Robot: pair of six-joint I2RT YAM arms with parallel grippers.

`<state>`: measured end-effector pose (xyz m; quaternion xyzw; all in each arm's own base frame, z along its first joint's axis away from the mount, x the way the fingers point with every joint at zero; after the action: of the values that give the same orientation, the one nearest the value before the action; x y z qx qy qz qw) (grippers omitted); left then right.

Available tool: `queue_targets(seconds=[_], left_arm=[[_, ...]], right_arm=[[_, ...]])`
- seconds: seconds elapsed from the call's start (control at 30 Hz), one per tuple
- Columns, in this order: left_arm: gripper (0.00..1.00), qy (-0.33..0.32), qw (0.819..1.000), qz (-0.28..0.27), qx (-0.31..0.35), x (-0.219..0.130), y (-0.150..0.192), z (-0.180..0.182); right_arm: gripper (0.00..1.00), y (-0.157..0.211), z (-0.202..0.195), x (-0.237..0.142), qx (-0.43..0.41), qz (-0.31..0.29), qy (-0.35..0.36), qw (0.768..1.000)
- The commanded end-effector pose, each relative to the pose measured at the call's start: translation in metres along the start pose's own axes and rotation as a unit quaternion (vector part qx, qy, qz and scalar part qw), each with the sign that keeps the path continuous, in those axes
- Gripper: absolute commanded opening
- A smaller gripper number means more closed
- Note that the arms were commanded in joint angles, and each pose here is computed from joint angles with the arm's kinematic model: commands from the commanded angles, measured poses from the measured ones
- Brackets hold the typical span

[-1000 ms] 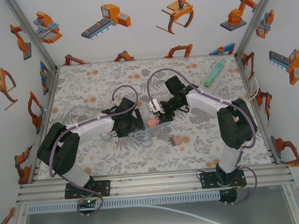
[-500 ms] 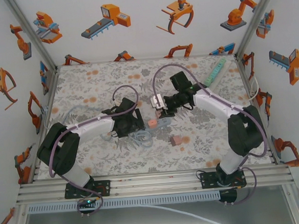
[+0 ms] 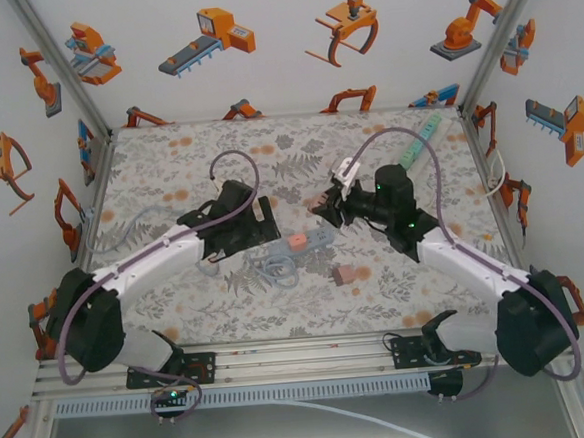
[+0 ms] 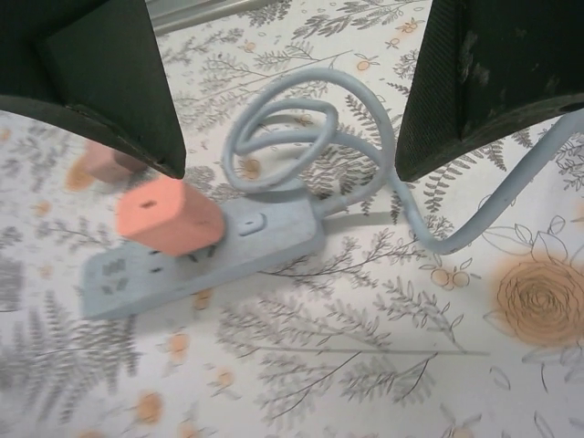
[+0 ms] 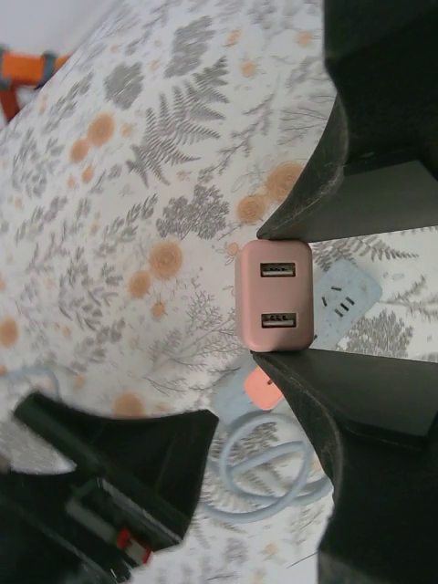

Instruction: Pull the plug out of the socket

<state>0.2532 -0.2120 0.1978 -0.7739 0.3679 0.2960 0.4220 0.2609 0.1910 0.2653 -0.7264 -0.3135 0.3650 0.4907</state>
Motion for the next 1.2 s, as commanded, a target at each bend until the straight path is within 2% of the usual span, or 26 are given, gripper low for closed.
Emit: queue_targets(seconds=[0.0,0.1,0.23,0.33,0.43,0.53,0.6,0.7,0.77,0.83,1.03,1.17], left_arm=[[0.89,0.065,0.996,-0.038,0.049,-0.04,-0.015,-0.018],[0.9,0.131,0.984,-0.062,0.106,-0.072,-0.019,-0.027],[0.91,0.21,0.953,-0.094,0.199,-0.112,-0.02,-0.033],[0.93,0.27,0.91,-0.108,0.295,-0.138,-0.013,-0.037],[0.96,0.323,0.859,-0.094,0.387,-0.155,0.001,-0.038],[0.98,0.358,0.808,-0.071,0.462,-0.166,0.016,-0.034],[1.0,0.371,0.783,-0.059,0.495,-0.17,0.024,-0.031],[0.97,0.384,0.749,-0.042,0.538,-0.172,0.036,-0.027],[0.97,0.385,0.738,-0.035,0.552,-0.171,0.041,-0.025],[0.97,0.385,0.735,-0.03,0.557,-0.169,0.043,-0.025],[0.97,0.379,0.74,-0.015,0.556,-0.161,0.044,-0.027],[0.97,0.367,0.749,-0.011,0.551,-0.154,0.043,-0.029]], right_arm=[[0.24,-0.005,-0.022,-0.02,0.169,0.056,0.133,0.975],[0.25,0.008,-0.025,-0.033,0.242,0.164,0.18,0.939],[0.25,0.023,-0.013,-0.042,0.308,0.24,0.17,0.905],[0.24,0.038,-0.004,-0.046,0.36,0.276,0.162,0.876],[0.24,0.057,0.0,-0.05,0.41,0.327,0.164,0.835],[0.24,0.078,0.005,-0.047,0.453,0.374,0.133,0.798],[0.24,0.09,0.01,-0.043,0.466,0.409,0.114,0.776],[0.25,0.111,0.017,-0.038,0.476,0.457,0.099,0.745],[0.25,0.125,0.02,-0.035,0.475,0.482,0.101,0.729],[0.25,0.135,0.02,-0.034,0.472,0.499,0.108,0.719],[0.27,0.158,0.025,-0.029,0.469,0.52,0.109,0.706],[0.32,0.167,0.028,-0.028,0.47,0.525,0.111,0.701]])
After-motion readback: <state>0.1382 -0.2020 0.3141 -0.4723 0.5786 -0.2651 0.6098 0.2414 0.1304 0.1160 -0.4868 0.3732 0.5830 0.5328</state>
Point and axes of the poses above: each hand's point on the last joint's axis, 136 mm out from that joint toward the fingers, its own x axis out along the fingers, its own z axis along the line the jaws close on, y = z × x, the point moved 8 cm from there along -x, back along the fingers, and after that the axes turned 12 degrees about -x, right-handed, at the moved point
